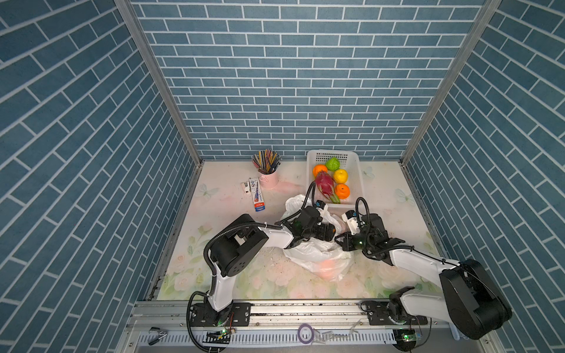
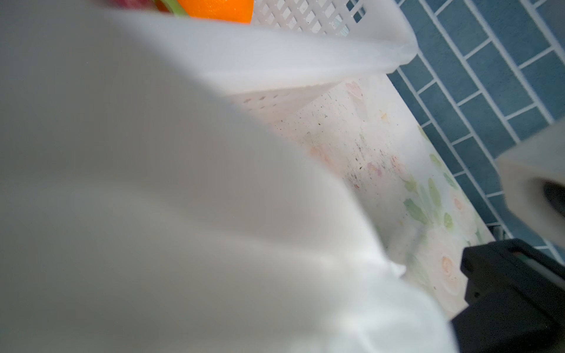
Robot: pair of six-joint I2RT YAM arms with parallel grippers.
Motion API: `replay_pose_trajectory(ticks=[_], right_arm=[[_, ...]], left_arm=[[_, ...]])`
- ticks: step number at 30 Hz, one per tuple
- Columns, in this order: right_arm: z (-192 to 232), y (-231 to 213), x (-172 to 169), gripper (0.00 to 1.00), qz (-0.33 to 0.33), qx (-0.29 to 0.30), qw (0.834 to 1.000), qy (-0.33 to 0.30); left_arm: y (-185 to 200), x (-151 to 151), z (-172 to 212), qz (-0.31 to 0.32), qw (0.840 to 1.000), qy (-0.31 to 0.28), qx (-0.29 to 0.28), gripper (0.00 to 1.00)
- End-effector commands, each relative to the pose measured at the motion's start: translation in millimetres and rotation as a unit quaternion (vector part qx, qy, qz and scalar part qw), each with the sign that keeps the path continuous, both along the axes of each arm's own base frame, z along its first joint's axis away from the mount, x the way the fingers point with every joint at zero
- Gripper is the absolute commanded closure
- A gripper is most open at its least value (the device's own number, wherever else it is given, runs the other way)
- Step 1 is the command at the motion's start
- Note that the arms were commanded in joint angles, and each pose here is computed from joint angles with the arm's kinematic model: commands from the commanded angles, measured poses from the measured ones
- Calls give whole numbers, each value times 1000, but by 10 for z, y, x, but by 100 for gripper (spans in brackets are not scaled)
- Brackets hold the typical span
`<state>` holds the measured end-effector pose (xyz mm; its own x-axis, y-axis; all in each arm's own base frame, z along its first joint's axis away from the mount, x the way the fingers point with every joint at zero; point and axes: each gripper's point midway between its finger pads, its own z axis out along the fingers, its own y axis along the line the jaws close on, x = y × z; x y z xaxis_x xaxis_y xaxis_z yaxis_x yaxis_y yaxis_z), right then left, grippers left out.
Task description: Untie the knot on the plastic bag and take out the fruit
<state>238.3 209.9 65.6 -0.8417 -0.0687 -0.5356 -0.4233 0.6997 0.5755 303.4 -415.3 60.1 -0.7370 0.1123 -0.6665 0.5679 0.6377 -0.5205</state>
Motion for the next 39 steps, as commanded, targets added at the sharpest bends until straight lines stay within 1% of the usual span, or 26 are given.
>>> replay_pose_trajectory(ticks=[1,4,11,13,15,19,23,29,32,34,35,37,39], right_arm=[[114,64,4,99,30,9,999,-28],[128,70,-6,98,31,14,999,-28],[127,26,-13,98,24,4,999,-31],[131,-14,12,98,13,-7,999,-35],[105,-91,47,98,-8,-26,999,-38],[38,-291,140,96,-60,-72,995,-42],[5,-350,140,96,-70,-88,993,-39],[-13,-387,159,95,-82,-96,991,-37],[-21,-385,166,95,-83,-97,991,-35],[-22,-376,160,94,-80,-95,992,-33],[-20,-354,142,93,-75,-89,993,-32],[7,-311,126,92,-66,-75,994,-36],[27,-293,131,91,-65,-69,995,-38]], left_arm=[[-67,23,-41,-3,1000,11,-15,15],[-27,71,-267,9,999,21,28,17],[68,112,-570,14,995,21,101,17],[105,120,-586,18,993,21,113,22],[141,123,-559,21,992,17,119,30],[145,105,-382,18,994,5,110,39],[146,95,-145,15,996,-9,91,45],[123,86,193,11,998,-32,61,47],[147,83,223,12,997,-38,62,49],[147,94,196,9,997,-45,67,49],[122,95,180,4,997,-48,66,46],[62,128,156,-3,997,-53,60,33],[-19,141,108,-13,997,-53,59,25]])
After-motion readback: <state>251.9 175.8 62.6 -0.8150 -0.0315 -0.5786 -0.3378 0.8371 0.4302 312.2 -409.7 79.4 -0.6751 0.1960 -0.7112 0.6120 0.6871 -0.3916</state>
